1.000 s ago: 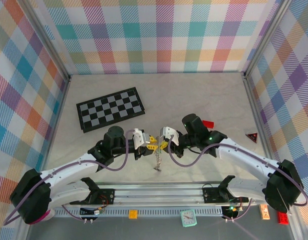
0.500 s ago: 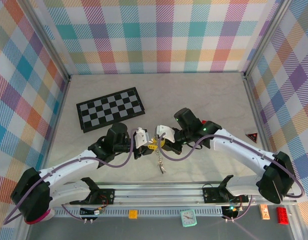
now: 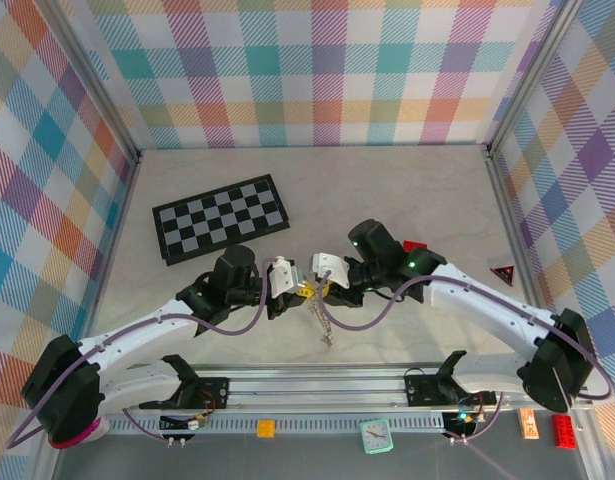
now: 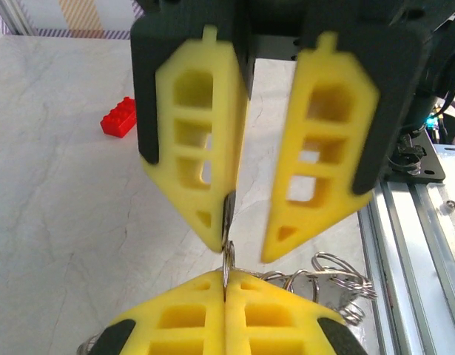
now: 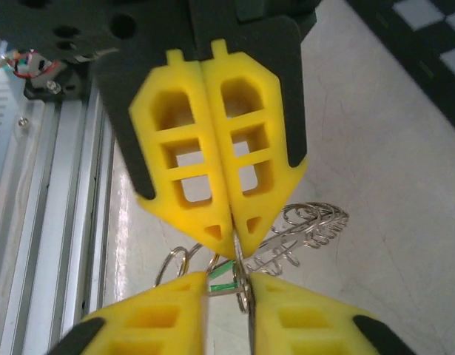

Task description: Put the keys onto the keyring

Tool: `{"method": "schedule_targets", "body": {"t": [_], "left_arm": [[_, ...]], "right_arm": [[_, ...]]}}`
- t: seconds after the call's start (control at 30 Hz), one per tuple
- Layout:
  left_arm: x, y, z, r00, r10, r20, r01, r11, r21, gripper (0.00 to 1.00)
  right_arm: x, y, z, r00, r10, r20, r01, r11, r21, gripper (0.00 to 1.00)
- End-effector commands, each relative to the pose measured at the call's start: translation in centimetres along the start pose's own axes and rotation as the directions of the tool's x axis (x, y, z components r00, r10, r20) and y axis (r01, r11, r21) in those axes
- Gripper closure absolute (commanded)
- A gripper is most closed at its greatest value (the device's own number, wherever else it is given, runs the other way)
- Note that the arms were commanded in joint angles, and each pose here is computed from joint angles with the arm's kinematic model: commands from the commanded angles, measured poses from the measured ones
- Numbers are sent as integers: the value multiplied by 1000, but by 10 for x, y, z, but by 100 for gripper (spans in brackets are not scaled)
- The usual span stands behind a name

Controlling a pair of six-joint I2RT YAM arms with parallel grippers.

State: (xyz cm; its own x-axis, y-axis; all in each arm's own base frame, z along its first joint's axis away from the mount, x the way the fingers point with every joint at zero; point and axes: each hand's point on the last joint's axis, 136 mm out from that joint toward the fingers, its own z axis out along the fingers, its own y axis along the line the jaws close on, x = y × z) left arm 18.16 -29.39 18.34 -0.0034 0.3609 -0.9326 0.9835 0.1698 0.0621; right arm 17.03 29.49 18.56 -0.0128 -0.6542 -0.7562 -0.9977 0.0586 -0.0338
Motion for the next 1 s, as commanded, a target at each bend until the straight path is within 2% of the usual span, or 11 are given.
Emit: {"method": "schedule_targets", "body": {"t": [0.0, 0.2, 0.43, 0.97], "left_arm": [[-16, -2, -4, 997, 38, 68, -38, 999, 0, 100], [-23, -7, -6, 989, 46, 141, -48, 999, 10, 100], [-23, -8, -7, 986, 48, 158, -51, 999, 13, 100], [-27, -9, -8, 983, 52, 179, -55, 998, 15, 100]], "right_arm": [[-11, -2, -12, 990, 52, 128, -51, 999, -13, 74], [2, -2, -5, 987, 86, 134, -84, 996, -20, 69], [2, 0, -1, 986, 90, 142, -85, 995, -44, 71], [4, 1, 1, 988, 93, 126, -85, 994, -62, 94]]}}
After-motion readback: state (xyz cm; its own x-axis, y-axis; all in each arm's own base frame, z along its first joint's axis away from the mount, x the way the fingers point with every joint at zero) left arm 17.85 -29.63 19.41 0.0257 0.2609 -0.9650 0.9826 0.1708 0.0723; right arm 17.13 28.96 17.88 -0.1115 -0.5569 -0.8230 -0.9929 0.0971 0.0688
